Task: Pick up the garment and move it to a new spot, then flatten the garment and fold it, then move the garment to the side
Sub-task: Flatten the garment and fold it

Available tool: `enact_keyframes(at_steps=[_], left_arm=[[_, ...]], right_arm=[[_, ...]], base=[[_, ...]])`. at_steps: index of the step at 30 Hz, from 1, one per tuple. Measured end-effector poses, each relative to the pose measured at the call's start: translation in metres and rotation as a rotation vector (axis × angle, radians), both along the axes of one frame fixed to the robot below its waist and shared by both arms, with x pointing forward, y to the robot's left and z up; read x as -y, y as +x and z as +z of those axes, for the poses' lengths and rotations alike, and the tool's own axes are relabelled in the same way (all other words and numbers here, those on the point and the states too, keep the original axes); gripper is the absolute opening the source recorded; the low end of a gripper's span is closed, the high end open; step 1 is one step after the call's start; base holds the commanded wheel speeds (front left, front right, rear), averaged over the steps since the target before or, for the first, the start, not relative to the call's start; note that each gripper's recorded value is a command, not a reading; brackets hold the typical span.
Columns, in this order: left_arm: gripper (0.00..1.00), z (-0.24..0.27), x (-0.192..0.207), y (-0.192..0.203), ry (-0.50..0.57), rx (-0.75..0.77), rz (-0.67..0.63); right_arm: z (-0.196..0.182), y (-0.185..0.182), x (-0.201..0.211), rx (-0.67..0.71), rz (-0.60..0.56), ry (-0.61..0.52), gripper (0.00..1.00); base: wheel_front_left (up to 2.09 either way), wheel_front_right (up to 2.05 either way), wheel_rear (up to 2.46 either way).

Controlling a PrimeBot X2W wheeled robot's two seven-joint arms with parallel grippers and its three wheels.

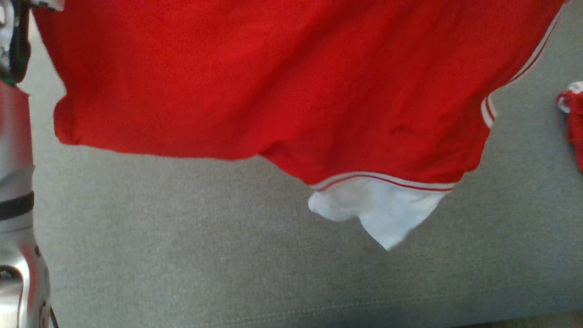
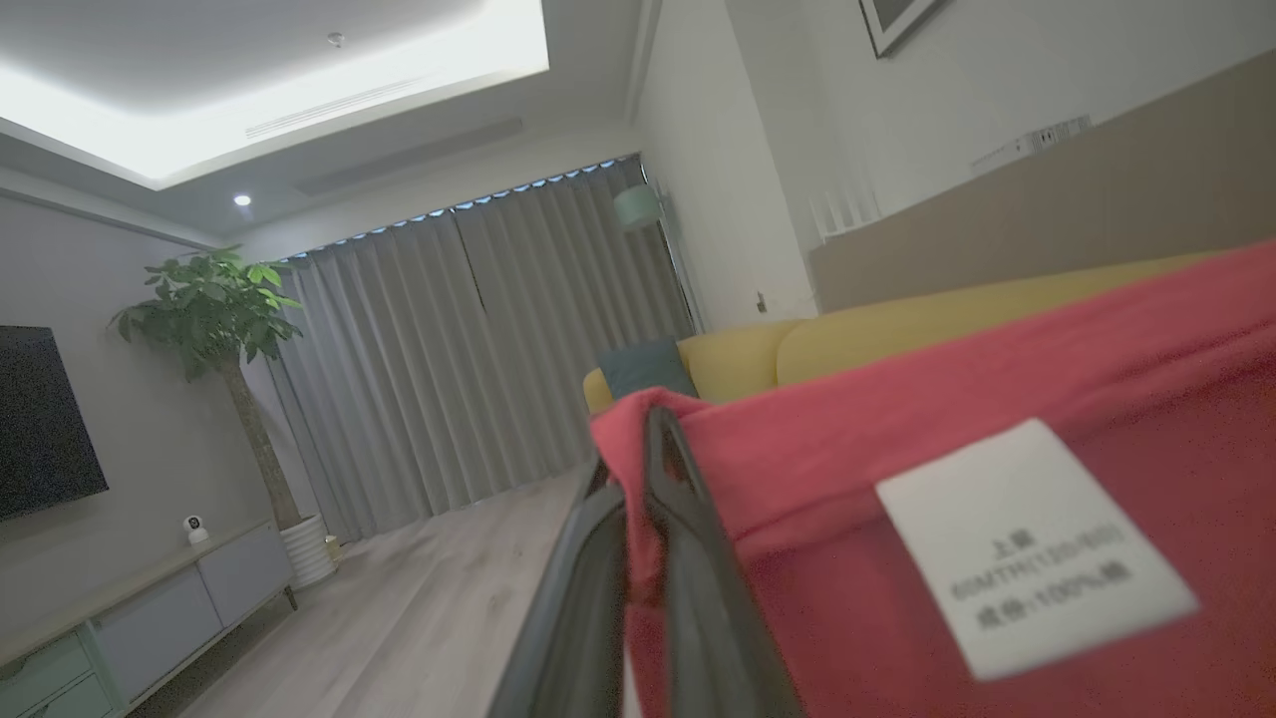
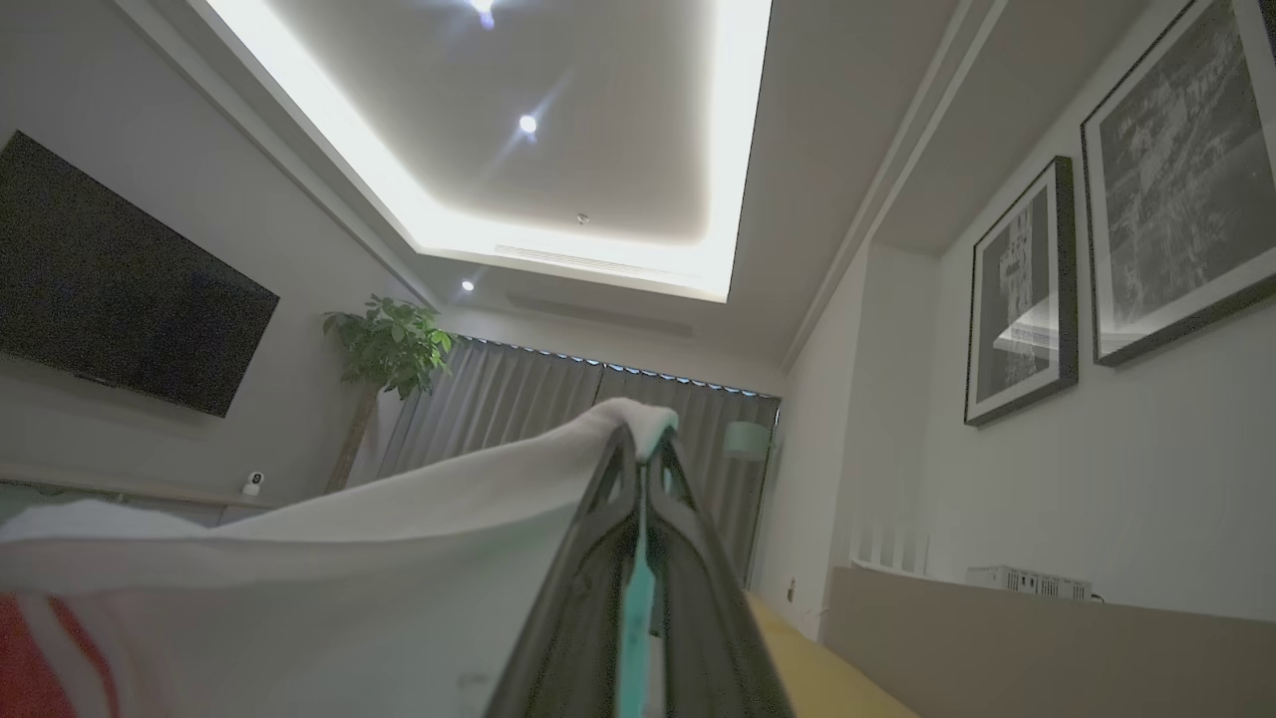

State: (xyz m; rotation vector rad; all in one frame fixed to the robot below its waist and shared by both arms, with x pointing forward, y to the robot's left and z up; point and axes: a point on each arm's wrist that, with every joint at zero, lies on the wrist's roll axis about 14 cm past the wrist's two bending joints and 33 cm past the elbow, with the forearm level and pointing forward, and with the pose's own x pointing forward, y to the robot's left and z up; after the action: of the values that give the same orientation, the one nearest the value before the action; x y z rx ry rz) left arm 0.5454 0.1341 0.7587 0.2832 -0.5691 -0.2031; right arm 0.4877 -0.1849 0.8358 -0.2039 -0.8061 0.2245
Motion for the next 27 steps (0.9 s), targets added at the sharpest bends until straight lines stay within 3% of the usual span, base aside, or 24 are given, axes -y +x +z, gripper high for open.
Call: enact_keyframes(at_steps=[4, 8, 13, 17, 21, 27], left_arm=[[0.00, -0.070, -0.002, 0.048, 0.044, -0.189, 0.030], [0.00, -0.088, -0.005, 0.077, 0.013, -0.179, 0.050], [0.00, -0.068, -0.013, 0.103, 0.016, -0.083, 0.087], [0.00, -0.089, -0.021, 0.115, -0.026, -0.140, 0.107], [0.00, -0.142, -0.016, 0.111, -0.114, -0.269, 0.090], [0.00, -0.283, -0.003, 0.053, -0.233, -0.604, 0.097]], right_arm=[[-0.040, 0.069, -0.005, -0.143, -0.036, -0.006, 0.00], [-0.044, 0.114, 0.001, -0.163, -0.101, -0.016, 0.00], [-0.021, 0.137, 0.000, -0.092, -0.131, 0.002, 0.00], [-0.032, 0.142, -0.004, -0.098, -0.117, 0.020, 0.00], [-0.091, 0.141, 0.003, -0.212, -0.104, 0.050, 0.00], [-0.242, 0.106, 0.022, -0.544, -0.105, 0.134, 0.00]], base=[[0.00, 0.00, 0.00], [0.00, 0.00, 0.00], [0.00, 0.00, 0.00], [0.00, 0.00, 0.00], [0.00, 0.00, 0.00], [0.00, 0.00, 0.00]])
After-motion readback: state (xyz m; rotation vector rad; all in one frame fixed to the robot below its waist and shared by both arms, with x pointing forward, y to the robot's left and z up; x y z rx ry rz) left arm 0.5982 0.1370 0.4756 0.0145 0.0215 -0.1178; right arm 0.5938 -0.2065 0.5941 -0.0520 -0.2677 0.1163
